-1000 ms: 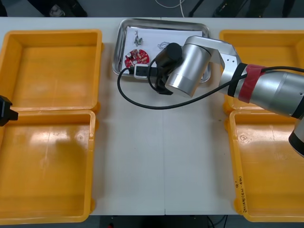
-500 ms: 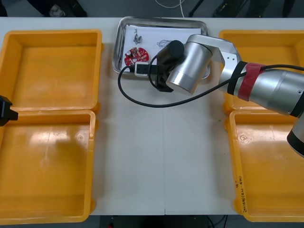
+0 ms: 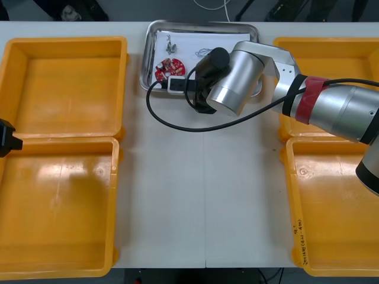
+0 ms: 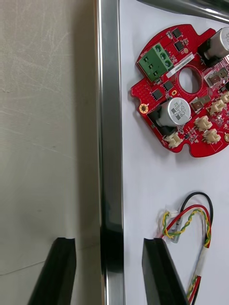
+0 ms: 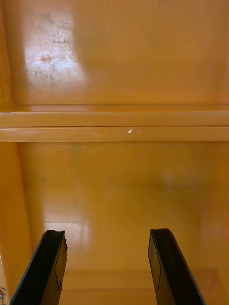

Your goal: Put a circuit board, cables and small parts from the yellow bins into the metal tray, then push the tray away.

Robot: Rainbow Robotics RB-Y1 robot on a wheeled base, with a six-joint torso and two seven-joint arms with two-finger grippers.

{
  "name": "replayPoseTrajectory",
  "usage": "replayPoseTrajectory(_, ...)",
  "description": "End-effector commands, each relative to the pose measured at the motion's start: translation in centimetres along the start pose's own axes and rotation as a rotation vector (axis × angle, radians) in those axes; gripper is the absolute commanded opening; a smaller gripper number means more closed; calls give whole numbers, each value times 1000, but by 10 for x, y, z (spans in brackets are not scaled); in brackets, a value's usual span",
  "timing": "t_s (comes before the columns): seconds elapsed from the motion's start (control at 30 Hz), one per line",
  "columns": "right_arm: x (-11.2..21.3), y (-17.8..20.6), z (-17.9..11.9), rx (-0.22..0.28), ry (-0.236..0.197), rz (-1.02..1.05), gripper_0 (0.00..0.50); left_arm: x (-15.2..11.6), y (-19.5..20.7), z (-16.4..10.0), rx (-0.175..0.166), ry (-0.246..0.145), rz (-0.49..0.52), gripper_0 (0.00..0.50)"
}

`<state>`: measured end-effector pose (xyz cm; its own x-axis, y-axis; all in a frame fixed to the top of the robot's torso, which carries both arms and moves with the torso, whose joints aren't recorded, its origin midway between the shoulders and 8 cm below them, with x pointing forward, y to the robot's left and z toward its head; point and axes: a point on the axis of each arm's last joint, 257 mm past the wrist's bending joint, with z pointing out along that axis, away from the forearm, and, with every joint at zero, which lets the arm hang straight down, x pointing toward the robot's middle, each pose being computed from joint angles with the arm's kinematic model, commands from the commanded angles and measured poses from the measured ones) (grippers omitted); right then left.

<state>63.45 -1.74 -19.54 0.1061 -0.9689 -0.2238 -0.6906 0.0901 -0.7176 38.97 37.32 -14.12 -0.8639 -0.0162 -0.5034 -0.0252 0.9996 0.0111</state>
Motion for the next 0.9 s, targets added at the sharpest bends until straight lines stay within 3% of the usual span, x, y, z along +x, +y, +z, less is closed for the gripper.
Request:
replayPoseTrajectory(0.03, -32, -32, -17, 36, -49, -12, 500, -6, 19, -15, -61, -28, 91, 500)
replayPoseTrajectory(0.23, -35, -33, -27, 14, -25, -2, 500, -6, 19, -15, -61, -28, 91, 500)
replayPoseTrajectory(0.6, -42, -7, -65, -144, 36, 117, 500, -6, 19, -15, -61, -28, 91, 500)
replayPoseTrajectory(0.8, -40, 7, -90, -198, 59, 192, 500, -6, 19, -15, -61, -28, 91, 500)
replayPoseTrajectory(0.9, -36, 14, -106, -201, 78, 239, 500, -6, 19, -15, -61, -28, 91, 500)
